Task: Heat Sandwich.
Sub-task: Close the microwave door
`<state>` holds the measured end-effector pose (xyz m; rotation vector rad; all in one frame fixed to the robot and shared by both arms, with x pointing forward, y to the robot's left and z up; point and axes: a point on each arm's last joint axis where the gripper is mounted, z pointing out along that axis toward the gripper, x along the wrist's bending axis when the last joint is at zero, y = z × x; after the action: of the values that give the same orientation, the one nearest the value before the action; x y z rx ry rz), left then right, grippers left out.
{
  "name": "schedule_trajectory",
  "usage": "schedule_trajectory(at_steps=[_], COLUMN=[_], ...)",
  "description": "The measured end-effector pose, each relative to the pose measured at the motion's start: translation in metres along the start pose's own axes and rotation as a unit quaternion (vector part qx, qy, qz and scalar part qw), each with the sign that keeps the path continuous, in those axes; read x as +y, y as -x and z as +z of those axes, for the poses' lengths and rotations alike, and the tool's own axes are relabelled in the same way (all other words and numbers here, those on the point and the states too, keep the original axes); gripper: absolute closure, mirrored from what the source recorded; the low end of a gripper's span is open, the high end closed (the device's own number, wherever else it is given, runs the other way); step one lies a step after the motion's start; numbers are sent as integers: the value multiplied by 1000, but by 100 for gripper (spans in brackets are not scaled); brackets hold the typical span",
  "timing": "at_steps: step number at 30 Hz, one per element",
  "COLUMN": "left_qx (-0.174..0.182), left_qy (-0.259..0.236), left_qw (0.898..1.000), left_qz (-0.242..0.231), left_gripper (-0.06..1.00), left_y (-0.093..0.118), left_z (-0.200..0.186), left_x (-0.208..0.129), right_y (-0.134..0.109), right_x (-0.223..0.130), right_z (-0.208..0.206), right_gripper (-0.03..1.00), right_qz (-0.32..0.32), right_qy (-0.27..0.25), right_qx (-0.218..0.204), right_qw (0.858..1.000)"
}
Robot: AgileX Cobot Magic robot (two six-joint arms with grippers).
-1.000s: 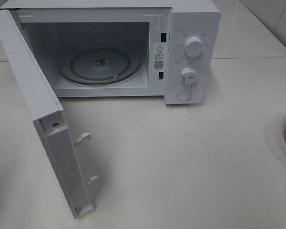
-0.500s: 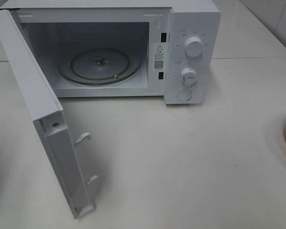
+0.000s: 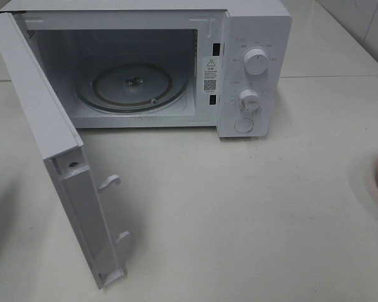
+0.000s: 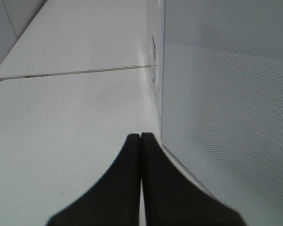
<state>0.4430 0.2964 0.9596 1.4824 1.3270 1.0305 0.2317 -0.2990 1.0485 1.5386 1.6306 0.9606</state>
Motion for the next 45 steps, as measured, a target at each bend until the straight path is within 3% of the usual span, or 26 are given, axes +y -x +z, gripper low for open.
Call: schedule_trajectory(at_steps=[6, 7, 11, 18, 21, 45], left_qx=[-65, -94, -133, -160, -190, -222], left_qy=[-11, -9, -9, -15, -3, 36], left_qw=[998, 995, 990, 986, 980, 974], left_qz=[19, 31, 44, 43, 51, 3], left_gripper=[94, 94, 94, 94, 94, 94], left_y=[15, 24, 41, 59, 76, 165], left_z=[23, 31, 41, 54, 62, 108], left_x=[-5, -4, -4, -5, -2, 19], right_y=[0, 0, 0, 0, 0, 0], right_x=[0, 0, 0, 0, 0, 0], right_z=[0, 0, 0, 0, 0, 0], right_gripper=[21, 21, 21, 21, 21, 21], right_qz=[0, 0, 0, 0, 0, 0], right_qy=[0, 0, 0, 0, 0, 0], right_qx=[0, 0, 0, 0, 0, 0], right_qw=[1000, 1000, 1000, 1000, 1000, 1000])
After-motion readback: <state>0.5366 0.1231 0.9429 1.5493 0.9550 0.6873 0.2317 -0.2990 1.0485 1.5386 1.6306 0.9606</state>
